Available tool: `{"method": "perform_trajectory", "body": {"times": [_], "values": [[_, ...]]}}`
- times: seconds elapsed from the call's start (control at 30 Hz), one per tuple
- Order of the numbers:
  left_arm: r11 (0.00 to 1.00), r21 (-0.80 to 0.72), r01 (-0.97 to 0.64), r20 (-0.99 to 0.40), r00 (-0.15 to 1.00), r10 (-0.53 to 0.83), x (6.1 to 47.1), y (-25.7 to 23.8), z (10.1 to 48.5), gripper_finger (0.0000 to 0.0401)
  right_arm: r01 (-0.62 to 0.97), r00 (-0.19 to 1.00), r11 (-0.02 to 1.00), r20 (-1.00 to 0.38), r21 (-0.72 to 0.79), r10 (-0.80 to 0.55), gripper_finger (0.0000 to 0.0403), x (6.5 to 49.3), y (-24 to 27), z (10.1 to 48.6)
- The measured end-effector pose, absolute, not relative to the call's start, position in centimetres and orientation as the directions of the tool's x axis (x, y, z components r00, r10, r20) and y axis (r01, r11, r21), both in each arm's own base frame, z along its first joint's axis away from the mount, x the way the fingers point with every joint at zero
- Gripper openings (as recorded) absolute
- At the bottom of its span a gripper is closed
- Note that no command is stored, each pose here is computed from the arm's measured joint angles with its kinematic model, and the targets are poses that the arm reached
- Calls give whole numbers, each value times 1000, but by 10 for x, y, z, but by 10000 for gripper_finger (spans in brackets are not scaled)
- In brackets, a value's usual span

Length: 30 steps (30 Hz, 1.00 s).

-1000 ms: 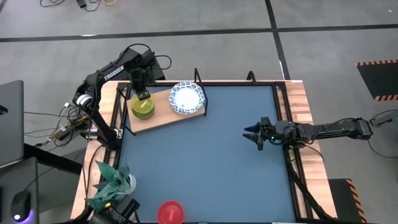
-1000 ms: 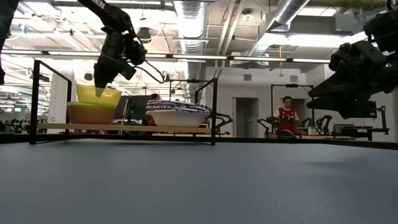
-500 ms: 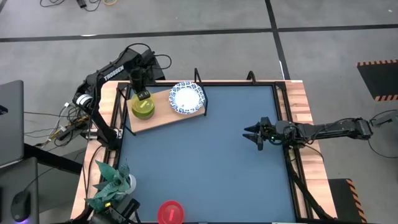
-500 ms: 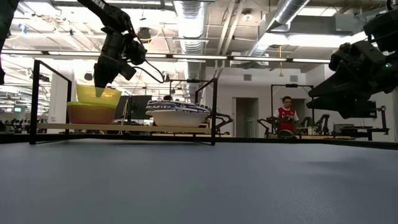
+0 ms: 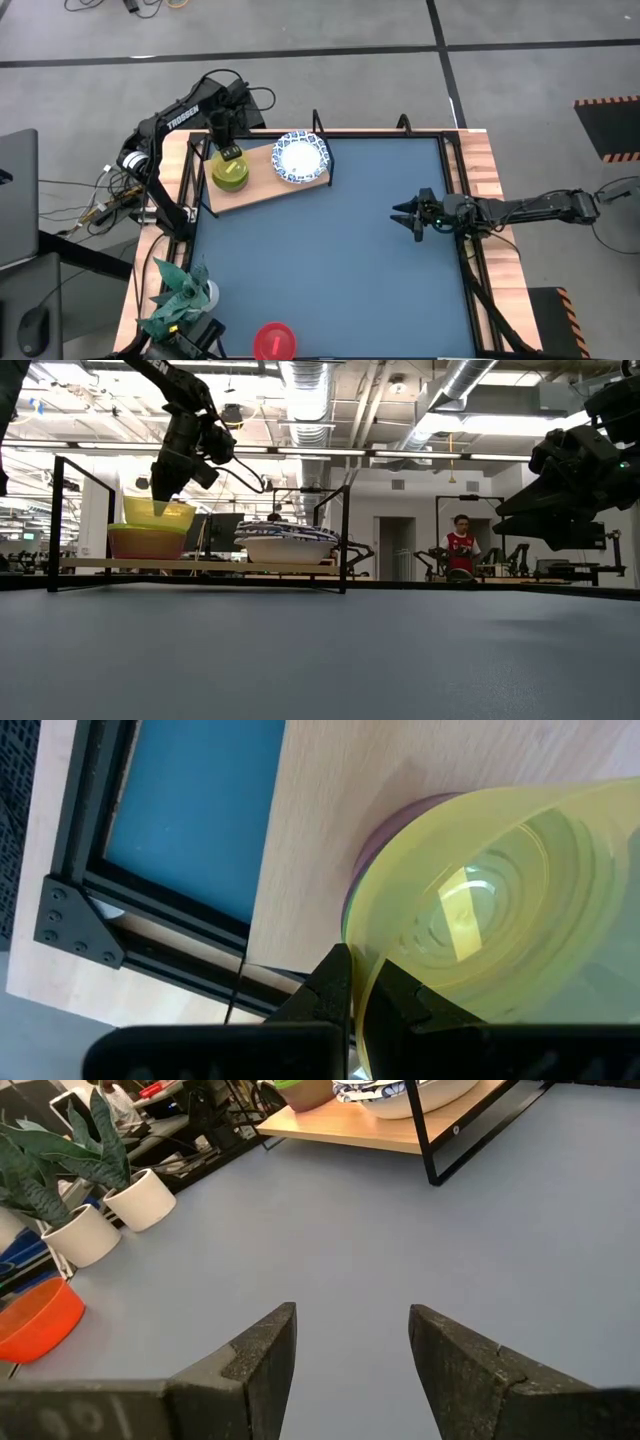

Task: Place and stack bowls onto a shelf
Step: Stack the yellow bowl on top of the other green bowl on the shelf

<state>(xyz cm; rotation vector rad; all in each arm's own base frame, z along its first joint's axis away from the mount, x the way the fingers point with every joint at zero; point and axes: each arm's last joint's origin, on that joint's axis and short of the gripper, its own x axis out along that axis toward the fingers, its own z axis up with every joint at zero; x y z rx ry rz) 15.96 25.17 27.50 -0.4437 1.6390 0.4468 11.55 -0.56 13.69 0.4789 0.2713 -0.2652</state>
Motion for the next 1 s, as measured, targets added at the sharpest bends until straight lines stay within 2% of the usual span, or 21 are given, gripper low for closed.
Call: {"method": "perform_trajectory", "body": {"times": [0.3,0.63,1.0], "values": [[841,30,-541,-992,-118,-41,159,251,275,0,311,930,856,-316,412,-186,220,116,-6,137],[830,81,-551,-981,-192,-32,155,249,275,0,309,930,861,-316,403,-186,220,116,-6,137],[822,86,-563,-981,-191,-28,157,249,275,0,309,930,862,-317,401,-186,220,116,-6,137]]}}
